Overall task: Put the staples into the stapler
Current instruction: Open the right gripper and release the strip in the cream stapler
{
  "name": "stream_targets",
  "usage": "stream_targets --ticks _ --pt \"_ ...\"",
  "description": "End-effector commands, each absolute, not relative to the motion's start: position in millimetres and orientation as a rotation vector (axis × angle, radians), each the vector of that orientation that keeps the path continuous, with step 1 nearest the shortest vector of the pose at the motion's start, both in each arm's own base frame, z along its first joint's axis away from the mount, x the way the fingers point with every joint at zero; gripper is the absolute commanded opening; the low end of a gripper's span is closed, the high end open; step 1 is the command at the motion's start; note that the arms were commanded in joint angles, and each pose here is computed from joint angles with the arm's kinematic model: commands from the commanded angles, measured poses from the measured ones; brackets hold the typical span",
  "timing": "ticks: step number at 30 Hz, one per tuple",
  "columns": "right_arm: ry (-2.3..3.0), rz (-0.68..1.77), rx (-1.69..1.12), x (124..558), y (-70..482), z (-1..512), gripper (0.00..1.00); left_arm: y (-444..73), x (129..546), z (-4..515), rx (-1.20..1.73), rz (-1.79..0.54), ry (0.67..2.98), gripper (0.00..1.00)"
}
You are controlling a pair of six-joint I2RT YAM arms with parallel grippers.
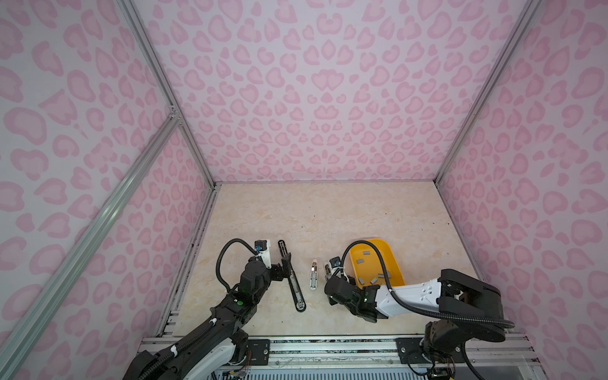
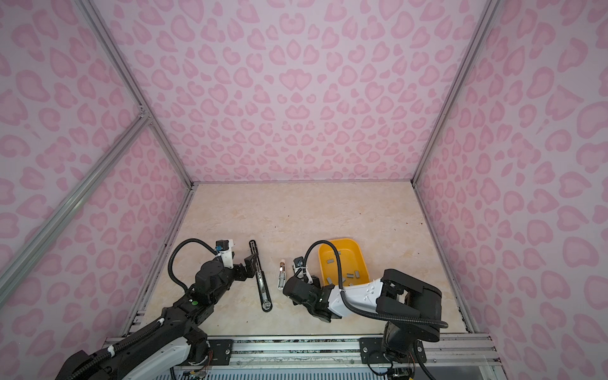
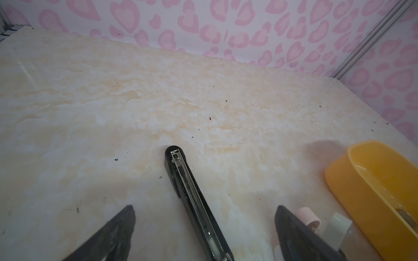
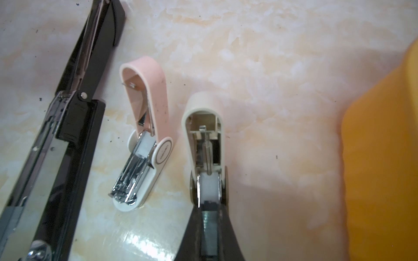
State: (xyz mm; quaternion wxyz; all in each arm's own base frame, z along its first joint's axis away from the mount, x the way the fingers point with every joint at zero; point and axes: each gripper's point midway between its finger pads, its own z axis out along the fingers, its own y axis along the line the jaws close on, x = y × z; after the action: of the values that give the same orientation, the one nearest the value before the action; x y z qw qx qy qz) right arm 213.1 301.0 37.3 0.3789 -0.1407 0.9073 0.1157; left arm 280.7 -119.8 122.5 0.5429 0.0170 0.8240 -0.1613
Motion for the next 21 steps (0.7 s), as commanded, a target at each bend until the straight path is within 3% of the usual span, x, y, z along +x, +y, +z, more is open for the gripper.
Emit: stream_targets --ticks 1,14,21 --pt "2.339 0.262 -0.356 211 294 30 0.00 -121 285 133 0.034 -0.385 1.924 0.97" --pt "2.328 0.281 -0.372 206 297 35 0.30 -121 285 133 0.037 -0.384 1.926 0.97" --pt "2.321 0.310 -0.359 202 296 51 0.32 -120 285 133 0.035 -0.377 1.925 0.97"
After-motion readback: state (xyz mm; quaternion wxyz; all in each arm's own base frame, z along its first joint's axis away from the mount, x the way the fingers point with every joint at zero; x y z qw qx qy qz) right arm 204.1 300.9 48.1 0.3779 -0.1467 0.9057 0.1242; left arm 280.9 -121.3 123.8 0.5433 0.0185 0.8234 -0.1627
